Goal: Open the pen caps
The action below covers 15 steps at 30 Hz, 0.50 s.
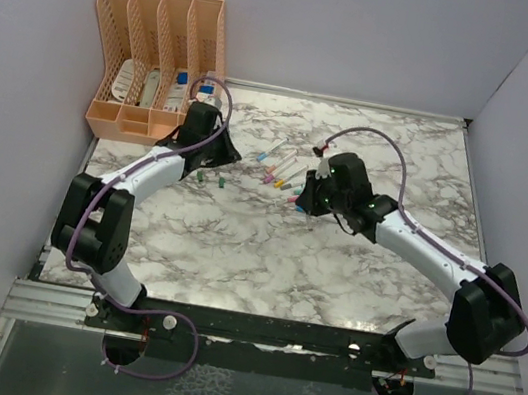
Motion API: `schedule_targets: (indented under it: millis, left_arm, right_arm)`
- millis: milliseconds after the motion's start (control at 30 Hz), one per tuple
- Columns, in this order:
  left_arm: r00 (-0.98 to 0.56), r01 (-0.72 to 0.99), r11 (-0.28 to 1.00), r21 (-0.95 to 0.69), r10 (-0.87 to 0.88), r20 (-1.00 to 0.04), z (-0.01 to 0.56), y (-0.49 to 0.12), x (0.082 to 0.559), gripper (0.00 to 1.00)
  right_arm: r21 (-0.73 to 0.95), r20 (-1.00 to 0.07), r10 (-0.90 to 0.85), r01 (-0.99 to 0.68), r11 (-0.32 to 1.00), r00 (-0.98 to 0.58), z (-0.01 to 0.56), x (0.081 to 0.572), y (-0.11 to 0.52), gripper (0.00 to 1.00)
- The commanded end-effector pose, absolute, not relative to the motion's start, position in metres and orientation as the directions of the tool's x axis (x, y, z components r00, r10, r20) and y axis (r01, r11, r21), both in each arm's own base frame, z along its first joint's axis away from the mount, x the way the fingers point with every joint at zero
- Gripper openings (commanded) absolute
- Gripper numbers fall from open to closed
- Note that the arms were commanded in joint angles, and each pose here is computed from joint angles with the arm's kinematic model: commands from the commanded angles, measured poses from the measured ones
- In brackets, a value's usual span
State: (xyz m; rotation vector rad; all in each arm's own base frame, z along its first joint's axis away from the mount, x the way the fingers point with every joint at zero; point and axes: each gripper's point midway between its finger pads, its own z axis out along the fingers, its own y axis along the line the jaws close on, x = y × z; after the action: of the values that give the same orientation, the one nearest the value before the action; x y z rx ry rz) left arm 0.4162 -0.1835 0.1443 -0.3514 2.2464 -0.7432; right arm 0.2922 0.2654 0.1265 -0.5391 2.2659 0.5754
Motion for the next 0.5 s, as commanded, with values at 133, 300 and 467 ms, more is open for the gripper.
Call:
schedule_targets:
  millis: [133,300,467]
  left_arm:
    - [-0.776,-0.138,0.953,-0.271,-0.274,-0.568,0.083,-0.121,0.372,0.0]
    - [-0.794,-0.146,0.969,-0.198,-0.234,-0.56,0.07,-0.111,0.375,0.0]
    - [-0.796,-0.157,0.977,-0.141,-0.21,-0.568,0.061,-0.103,0.387,0.0]
  right_arm:
    - [0.137,-0.77,-0.1,-0.315,0.939,-0.631,0.15,0.364,0.196,0.01]
    - [0.127,-0.771,-0.09,-0.29,0.948,-0.63,0.153,0.373,0.181,0.01]
    - [0.123,-0.771,-0.082,-0.273,0.954,-0.632,0.152,0.375,0.174,0.01]
